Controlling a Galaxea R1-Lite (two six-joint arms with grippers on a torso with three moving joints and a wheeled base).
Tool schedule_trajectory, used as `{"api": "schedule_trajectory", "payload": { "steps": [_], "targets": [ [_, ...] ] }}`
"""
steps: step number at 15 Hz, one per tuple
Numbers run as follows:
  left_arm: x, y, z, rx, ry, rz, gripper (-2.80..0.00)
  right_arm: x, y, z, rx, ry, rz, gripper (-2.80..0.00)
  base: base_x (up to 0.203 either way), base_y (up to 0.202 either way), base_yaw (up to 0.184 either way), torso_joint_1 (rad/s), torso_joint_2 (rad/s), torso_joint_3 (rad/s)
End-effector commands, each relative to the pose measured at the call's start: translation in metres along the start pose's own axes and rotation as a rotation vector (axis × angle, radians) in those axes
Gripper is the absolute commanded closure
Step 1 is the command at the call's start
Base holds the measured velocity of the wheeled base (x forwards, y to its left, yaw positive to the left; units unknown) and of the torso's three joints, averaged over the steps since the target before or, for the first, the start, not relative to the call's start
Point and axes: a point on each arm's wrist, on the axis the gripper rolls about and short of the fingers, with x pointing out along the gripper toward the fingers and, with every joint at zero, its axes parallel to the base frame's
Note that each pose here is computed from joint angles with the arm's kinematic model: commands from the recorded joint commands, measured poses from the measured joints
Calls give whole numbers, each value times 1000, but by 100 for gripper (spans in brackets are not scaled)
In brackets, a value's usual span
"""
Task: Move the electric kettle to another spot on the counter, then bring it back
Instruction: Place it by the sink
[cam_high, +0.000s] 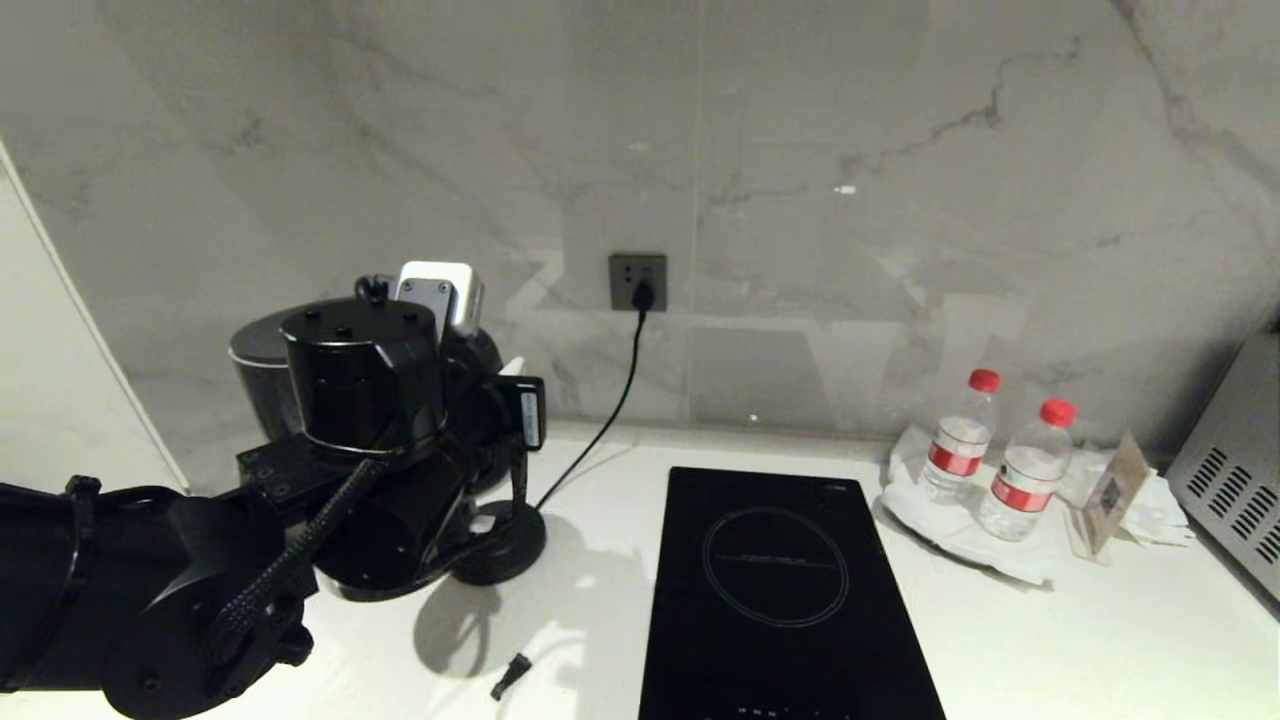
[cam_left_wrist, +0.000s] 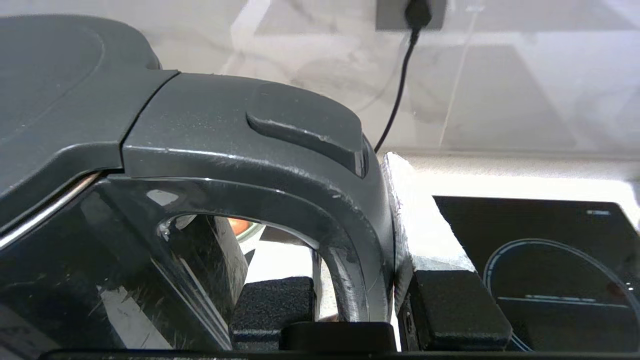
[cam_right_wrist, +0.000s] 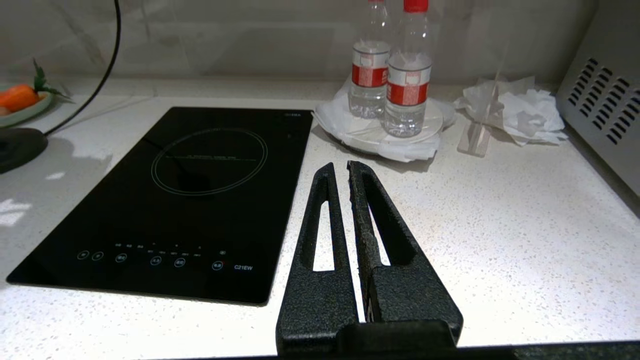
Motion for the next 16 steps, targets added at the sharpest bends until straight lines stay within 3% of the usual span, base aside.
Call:
{"api": "schedule_trajectory", "payload": {
  "steps": [1,3,5,9,12,16],
  "targets": [
    [-2,1,-6,10,16,2,0,0,0,0,0,0,0,0,0,0,0,10,2,168],
    [-9,4,-16,16,40,-5,0,0,0,0,0,0,1,0,0,0,0,4,1,75],
    [-20,3,-24,-31,55,-28,0,0,0,0,0,0,1,0,0,0,0,1,2,17],
    [-32,9,-39,-47,76,-26,0,0,0,0,0,0,1,0,0,0,0,0,0,0],
    [-45,25,-50,-35,99,-5,0,0,0,0,0,0,1,0,0,0,0,0,0,0],
    [-48,46,-51,-67,99,55,0,0,0,0,0,0,1,0,0,0,0,0,0,0]
  ]
}}
